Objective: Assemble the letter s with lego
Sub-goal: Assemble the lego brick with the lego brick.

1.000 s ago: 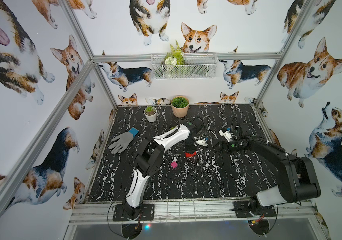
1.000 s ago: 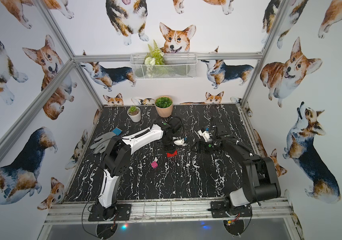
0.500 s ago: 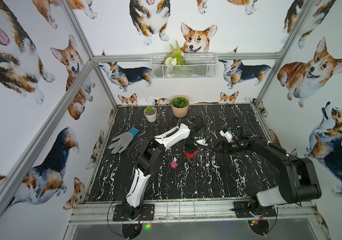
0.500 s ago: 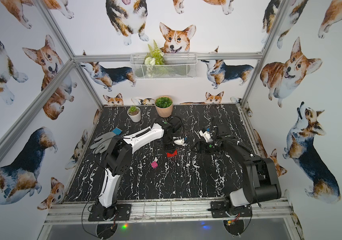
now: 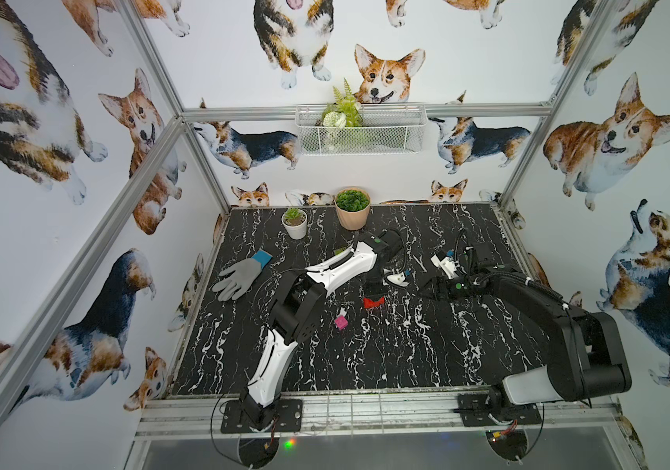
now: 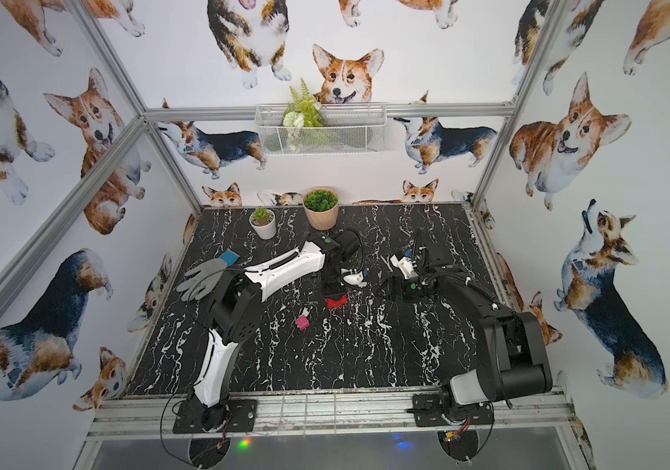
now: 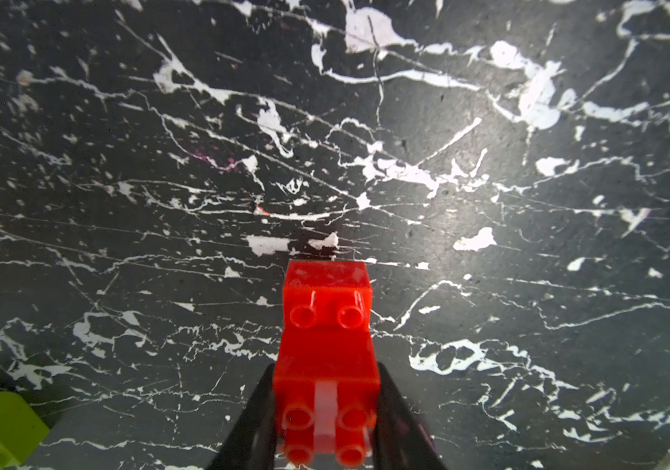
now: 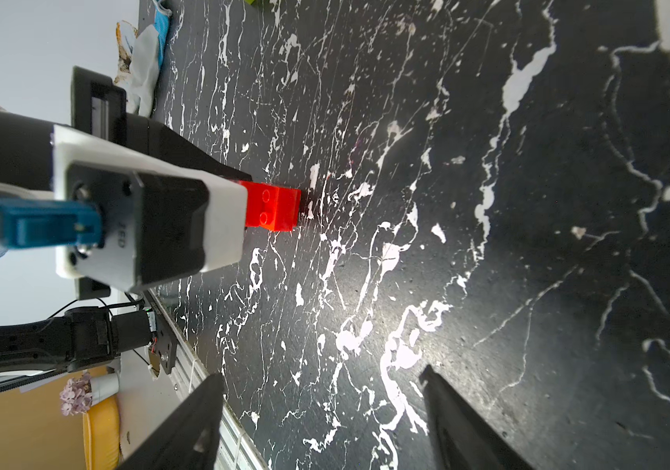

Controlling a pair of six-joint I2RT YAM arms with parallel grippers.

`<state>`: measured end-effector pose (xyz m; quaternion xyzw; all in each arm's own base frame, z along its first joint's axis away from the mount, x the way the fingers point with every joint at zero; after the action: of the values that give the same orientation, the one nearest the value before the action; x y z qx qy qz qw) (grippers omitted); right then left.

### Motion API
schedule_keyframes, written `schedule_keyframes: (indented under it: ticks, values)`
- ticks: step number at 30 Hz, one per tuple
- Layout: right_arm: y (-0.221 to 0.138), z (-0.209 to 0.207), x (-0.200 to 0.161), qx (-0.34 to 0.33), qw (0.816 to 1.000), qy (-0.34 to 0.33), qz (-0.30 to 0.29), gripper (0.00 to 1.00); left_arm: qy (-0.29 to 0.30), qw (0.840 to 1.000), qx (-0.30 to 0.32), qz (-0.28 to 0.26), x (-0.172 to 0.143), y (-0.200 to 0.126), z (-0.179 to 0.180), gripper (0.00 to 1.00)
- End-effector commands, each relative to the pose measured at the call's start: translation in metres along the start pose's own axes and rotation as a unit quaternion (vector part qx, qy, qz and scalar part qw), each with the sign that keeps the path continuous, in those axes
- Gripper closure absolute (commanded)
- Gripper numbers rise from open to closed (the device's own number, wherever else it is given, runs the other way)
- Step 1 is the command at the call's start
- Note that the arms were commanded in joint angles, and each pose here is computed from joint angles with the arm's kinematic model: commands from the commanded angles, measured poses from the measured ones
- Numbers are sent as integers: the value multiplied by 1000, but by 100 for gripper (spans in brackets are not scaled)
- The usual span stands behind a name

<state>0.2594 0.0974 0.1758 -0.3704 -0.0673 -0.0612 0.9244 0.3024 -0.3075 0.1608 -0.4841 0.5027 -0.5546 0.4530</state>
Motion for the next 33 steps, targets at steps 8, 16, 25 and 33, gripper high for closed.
schedule_keyframes:
  ticks: [8, 16, 25, 33]
  values:
    - [-1, 0, -3, -1, 1000, -6, 5, 22, 7, 1000, -18, 23, -11, 3, -5, 88]
    - [-3, 1, -3, -5, 1000, -9, 4, 22, 5, 999, -43, 31, -16, 26, -11, 88]
    - [-3, 1, -2, -2, 1000, -8, 6, 22, 1, 1000, -22, 7, -10, 9, -5, 70]
    - [-3, 2, -2, 0, 1000, -10, 6, 22, 1, 1000, -5, -25, -6, -15, -4, 34]
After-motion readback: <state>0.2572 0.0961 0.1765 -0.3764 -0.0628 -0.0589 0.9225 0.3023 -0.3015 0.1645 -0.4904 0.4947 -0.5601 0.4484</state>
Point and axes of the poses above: each gripper's point midway between its finger pads, its own y axis out along the fingers, its own z axis along the line the jaws close on, x = y × z, the point moved 10 cm from there along -y, back along the fingers, and after that the axes turned 13 degrees about y, right-handed, at the moved point
